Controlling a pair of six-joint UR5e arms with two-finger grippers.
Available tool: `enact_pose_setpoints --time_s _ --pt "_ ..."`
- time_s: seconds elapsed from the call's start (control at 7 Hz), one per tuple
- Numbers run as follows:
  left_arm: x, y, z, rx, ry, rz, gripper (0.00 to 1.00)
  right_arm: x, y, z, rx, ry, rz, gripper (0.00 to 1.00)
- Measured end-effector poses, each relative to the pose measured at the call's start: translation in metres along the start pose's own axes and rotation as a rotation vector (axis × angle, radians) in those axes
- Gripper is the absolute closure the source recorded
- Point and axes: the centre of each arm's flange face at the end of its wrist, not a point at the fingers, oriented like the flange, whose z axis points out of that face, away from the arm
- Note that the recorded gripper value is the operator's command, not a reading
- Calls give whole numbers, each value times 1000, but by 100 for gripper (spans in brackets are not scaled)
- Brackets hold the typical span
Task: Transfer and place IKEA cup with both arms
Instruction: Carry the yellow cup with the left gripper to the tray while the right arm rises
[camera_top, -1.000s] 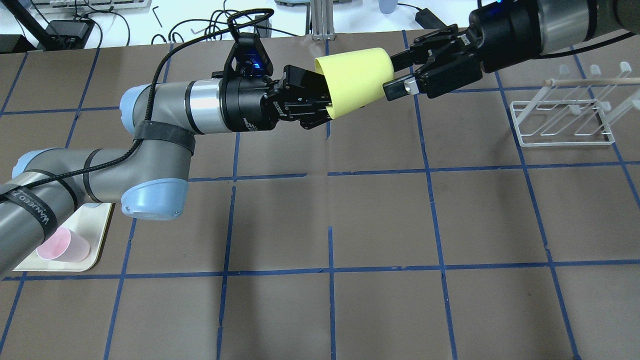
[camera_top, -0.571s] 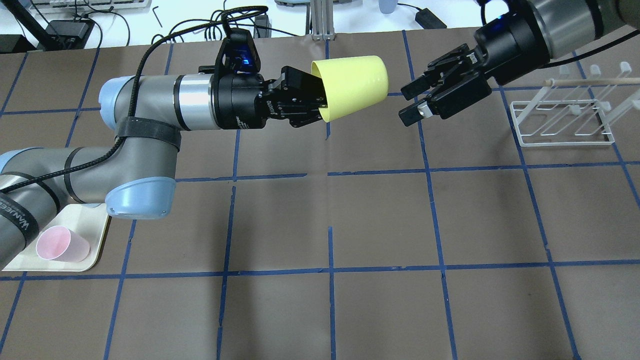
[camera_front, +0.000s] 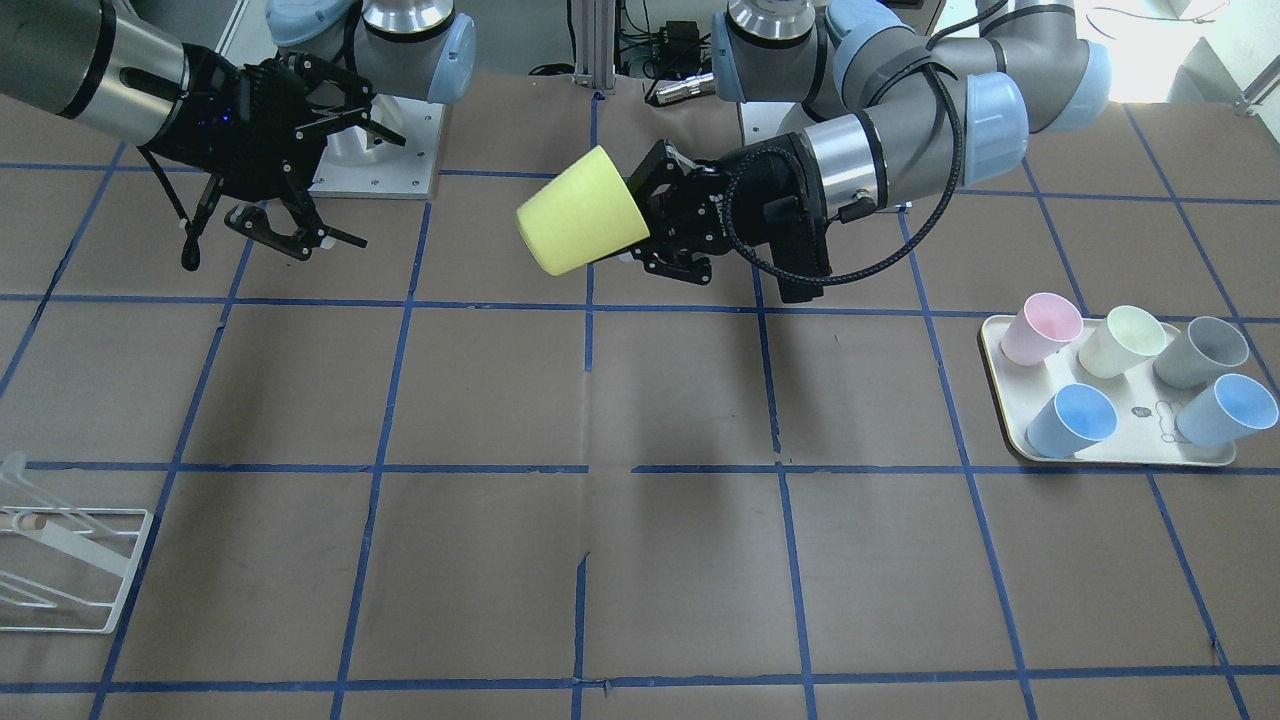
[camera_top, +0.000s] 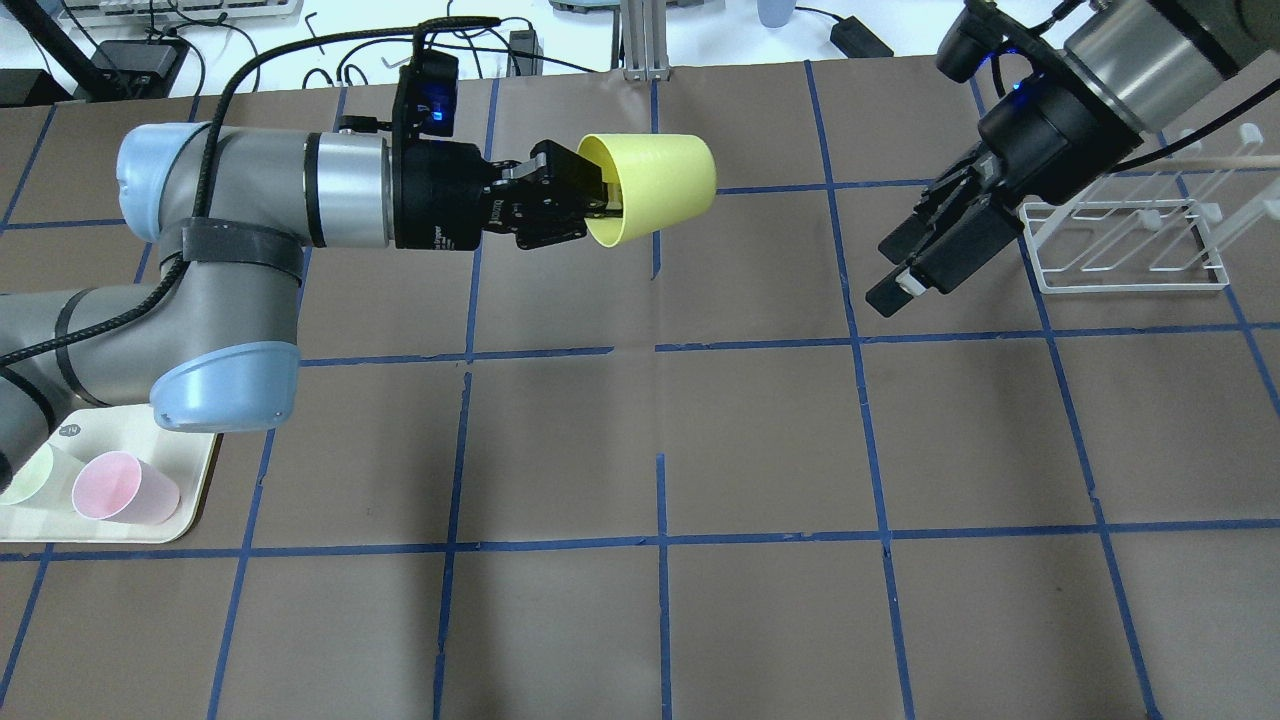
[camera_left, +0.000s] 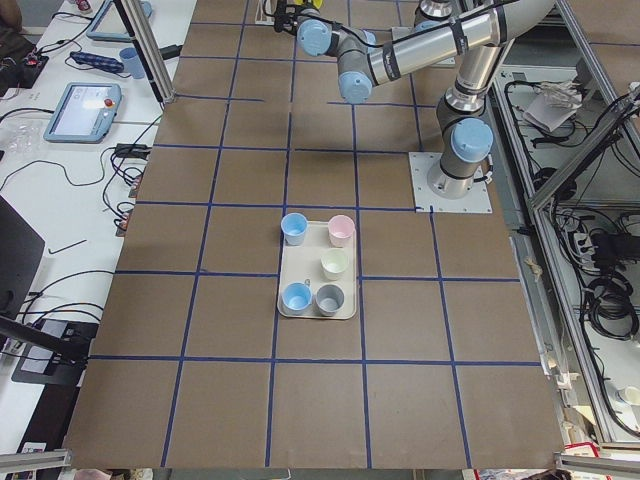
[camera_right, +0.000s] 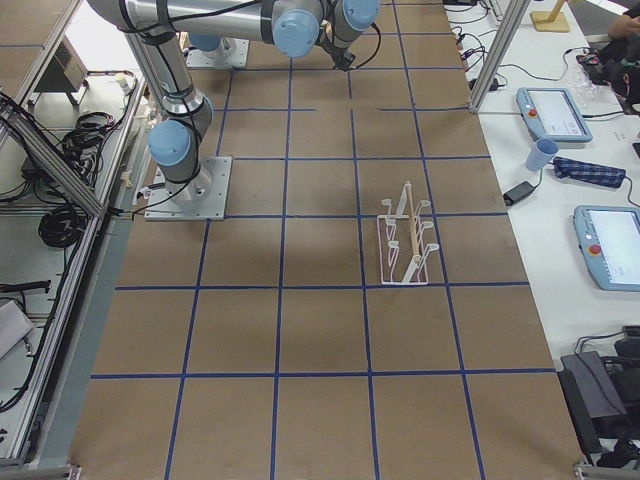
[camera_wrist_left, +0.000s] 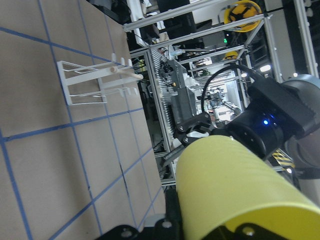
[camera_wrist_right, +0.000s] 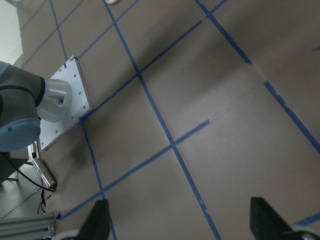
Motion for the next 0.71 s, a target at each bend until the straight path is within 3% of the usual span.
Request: enact_pose_setpoints --time_s 0.14,0.43,0.71 --pt "-12 -4 -12 19 -130 -19 100 3 5 -2 -55 39 73 0" --pt "-35 -12 -39 23 -416 -67 100 8 8 -10 -107 135 192 0" --pt "-42 -23 -74 -45 -695 -98 100 7 12 -21 -133 247 340 0"
